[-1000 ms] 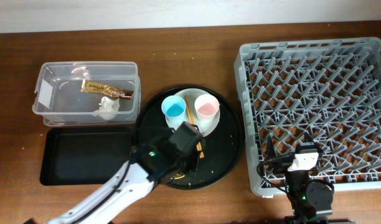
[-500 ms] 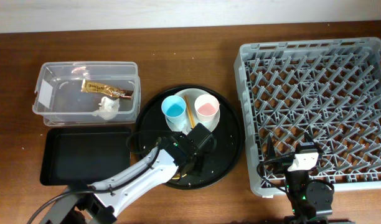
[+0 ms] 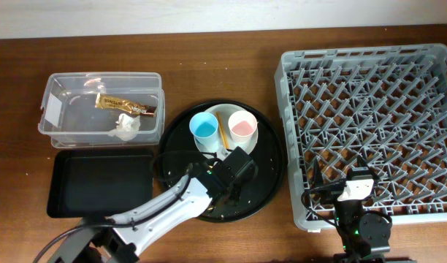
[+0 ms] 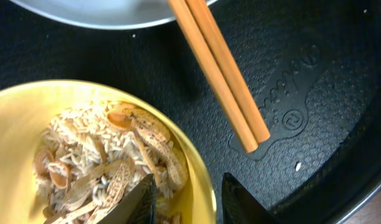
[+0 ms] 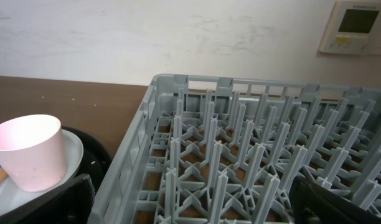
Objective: Sort waste into correct bins and load items into the dishwasher rack
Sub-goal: 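Grasp the yellow bowl rim with the left gripper and lift it, then tip the yellow bowl over the black tray to empty the scraps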
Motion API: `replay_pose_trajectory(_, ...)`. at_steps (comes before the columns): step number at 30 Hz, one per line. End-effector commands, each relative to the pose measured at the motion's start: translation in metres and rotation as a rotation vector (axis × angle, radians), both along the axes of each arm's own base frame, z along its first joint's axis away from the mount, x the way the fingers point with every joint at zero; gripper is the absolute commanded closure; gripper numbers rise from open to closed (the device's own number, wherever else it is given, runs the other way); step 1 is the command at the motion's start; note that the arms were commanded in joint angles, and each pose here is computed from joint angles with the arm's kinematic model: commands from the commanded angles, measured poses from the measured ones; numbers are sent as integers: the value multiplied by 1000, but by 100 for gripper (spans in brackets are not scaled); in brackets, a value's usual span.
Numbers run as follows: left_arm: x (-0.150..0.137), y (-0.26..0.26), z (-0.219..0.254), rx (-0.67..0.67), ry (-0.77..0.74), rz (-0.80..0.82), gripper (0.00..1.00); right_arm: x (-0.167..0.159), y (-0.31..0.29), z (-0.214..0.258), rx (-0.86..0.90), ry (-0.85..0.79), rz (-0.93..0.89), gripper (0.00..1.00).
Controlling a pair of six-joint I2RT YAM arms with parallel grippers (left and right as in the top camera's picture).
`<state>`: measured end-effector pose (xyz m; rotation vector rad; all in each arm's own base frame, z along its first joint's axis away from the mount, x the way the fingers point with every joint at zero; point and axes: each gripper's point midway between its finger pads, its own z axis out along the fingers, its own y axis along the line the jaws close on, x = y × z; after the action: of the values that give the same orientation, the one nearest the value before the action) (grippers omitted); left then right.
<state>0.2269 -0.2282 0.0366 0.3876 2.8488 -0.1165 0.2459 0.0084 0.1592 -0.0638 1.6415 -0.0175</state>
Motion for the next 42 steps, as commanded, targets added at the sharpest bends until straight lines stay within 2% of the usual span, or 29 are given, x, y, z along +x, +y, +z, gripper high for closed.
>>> replay_pose_trajectory(1, 1, 2, -15, 39, 14, 7, 71, 0, -3, -3, 8, 5, -15, 2)
replay_pose_trajectory(4, 2, 2, -16, 40, 14, 8, 94, 0, -3, -3, 8, 5, -15, 2)
replay_pose_trajectory(9, 8, 4, -5, 40, -34, 18, 100, 0, -3, -3, 8, 5, -15, 2)
replay_pose_trajectory(15, 10, 7, 56, -41, -156, -64, 100, 0, -3, -3, 8, 5, -15, 2)
replay_pose_trajectory(18, 9, 30, 83, -81, -173, -9, 99, 0, -3, -3, 8, 5, -15, 2)
replay_pose_trajectory(24, 27, 101, 118, -212, -171, 132, 100, 0, -3, -3, 8, 5, -15, 2)
replay_pose_trajectory(33, 48, 209, 123, -347, -176, 366, 100, 0, -3, -3, 8, 5, -15, 2)
replay_pose_trajectory(36, 51, 225, 121, -437, -168, 392, 100, 0, -3, -3, 8, 5, -15, 2)
replay_pose_trajectory(40, 59, 233, 122, -667, -172, 349, 100, 0, -3, -3, 8, 5, -15, 2)
replay_pose_trajectory(42, 62, 237, 116, -723, -157, 355, 100, 0, -3, -3, 8, 5, -15, 2)
